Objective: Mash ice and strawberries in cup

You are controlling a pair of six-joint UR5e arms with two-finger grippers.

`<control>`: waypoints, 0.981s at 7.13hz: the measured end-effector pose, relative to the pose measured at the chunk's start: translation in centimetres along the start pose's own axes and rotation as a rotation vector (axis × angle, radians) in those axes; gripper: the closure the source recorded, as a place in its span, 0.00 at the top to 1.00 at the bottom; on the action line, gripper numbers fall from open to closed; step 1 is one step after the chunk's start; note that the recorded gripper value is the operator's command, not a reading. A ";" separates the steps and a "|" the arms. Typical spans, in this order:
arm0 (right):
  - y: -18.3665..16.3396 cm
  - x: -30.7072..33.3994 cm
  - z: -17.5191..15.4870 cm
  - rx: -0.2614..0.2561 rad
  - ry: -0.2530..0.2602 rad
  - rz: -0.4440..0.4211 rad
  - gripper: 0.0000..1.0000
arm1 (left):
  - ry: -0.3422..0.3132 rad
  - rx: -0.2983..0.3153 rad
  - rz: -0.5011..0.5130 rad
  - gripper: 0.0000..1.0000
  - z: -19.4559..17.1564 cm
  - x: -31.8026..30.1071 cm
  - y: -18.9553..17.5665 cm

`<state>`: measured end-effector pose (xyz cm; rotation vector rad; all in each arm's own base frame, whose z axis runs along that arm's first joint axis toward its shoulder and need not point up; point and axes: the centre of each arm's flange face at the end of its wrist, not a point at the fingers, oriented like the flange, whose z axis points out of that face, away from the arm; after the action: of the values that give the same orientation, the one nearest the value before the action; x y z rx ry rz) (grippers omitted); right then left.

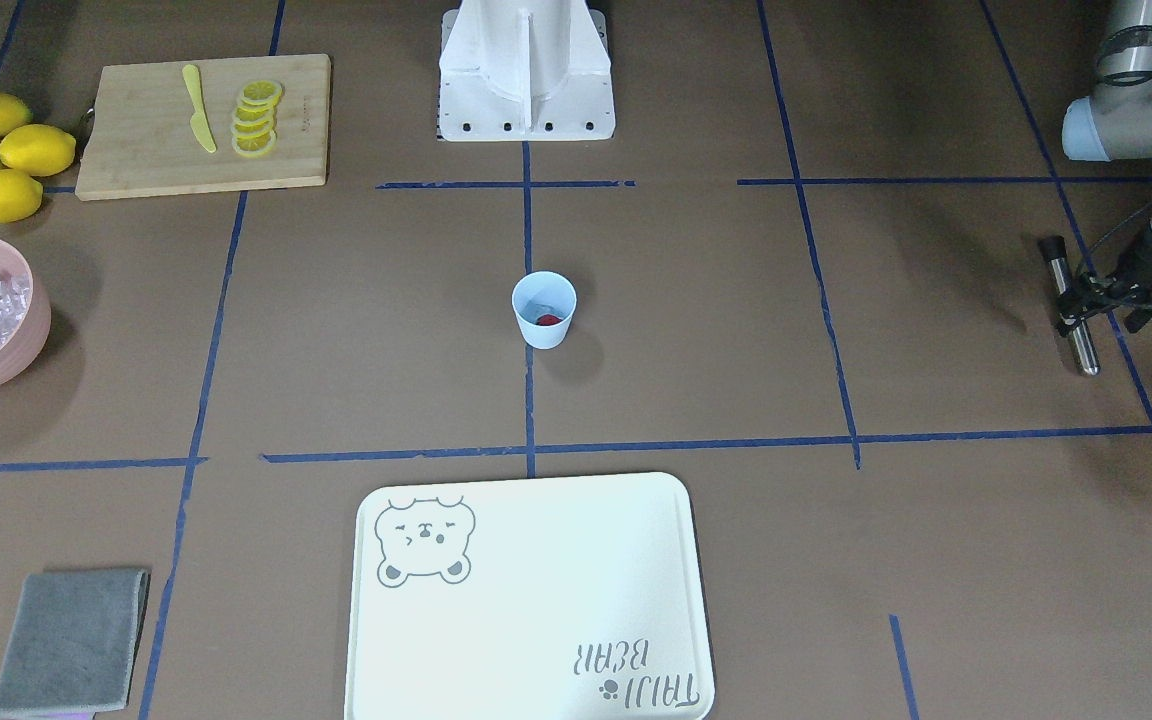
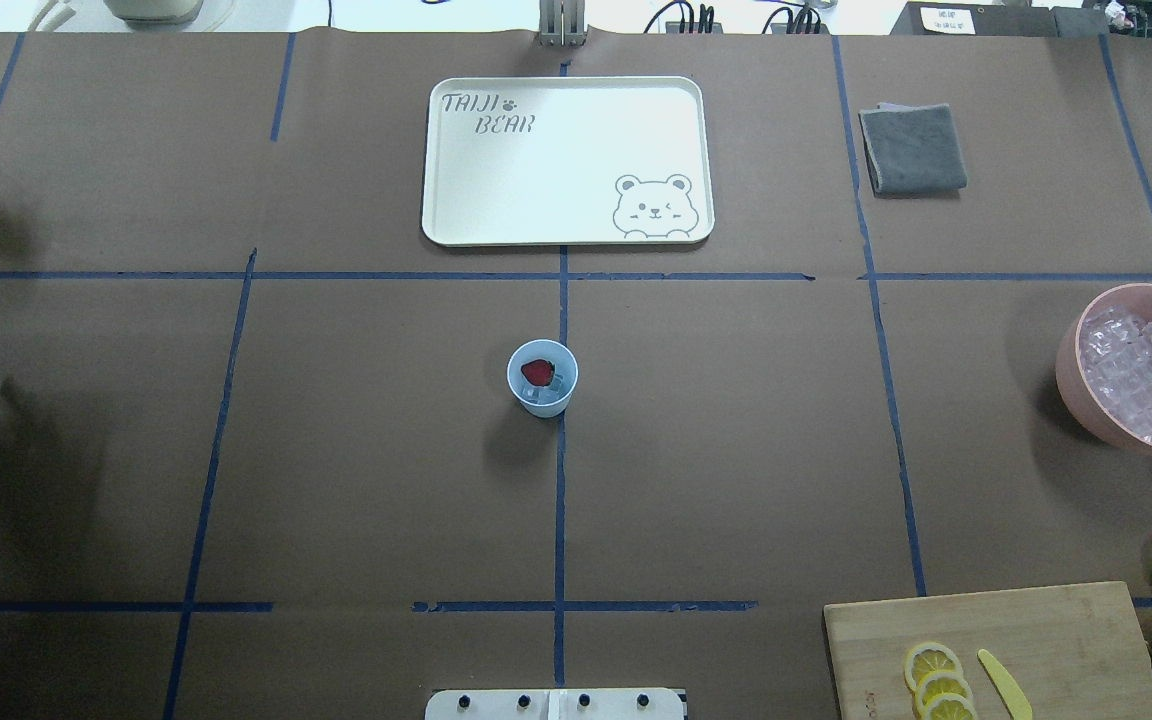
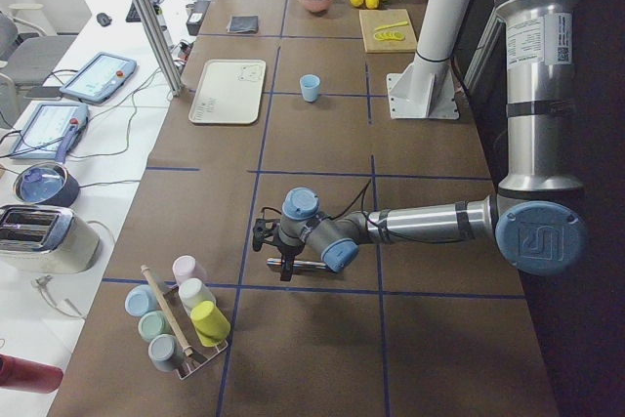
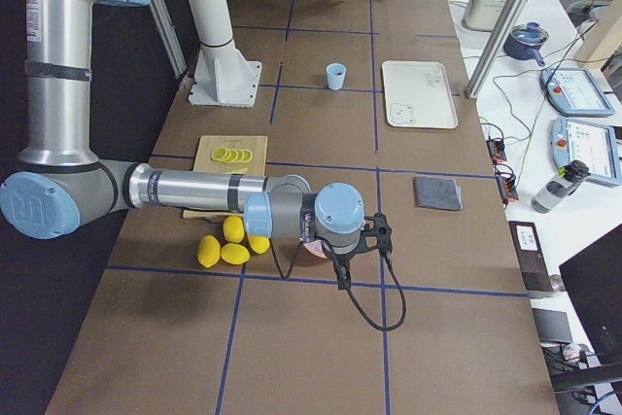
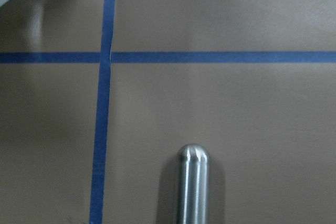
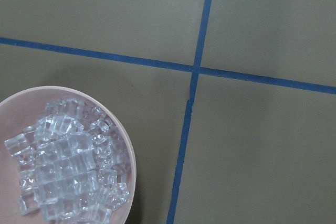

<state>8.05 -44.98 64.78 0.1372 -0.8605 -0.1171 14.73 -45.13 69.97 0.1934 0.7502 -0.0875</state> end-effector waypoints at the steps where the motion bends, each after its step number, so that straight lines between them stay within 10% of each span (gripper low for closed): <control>1: 0.0 0.0 0.0 0.000 0.000 -0.001 0.99 | 0.007 -0.001 0.003 1.00 0.2 0.0 0.2; 7: 0.0 0.0 0.0 0.001 0.000 -0.002 0.99 | 0.025 -0.016 0.033 1.00 1.3 0.6 1.0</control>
<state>8.05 -45.01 64.72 0.1389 -0.8604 -0.1189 16.14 -44.38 70.65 0.1922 0.7718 -0.0482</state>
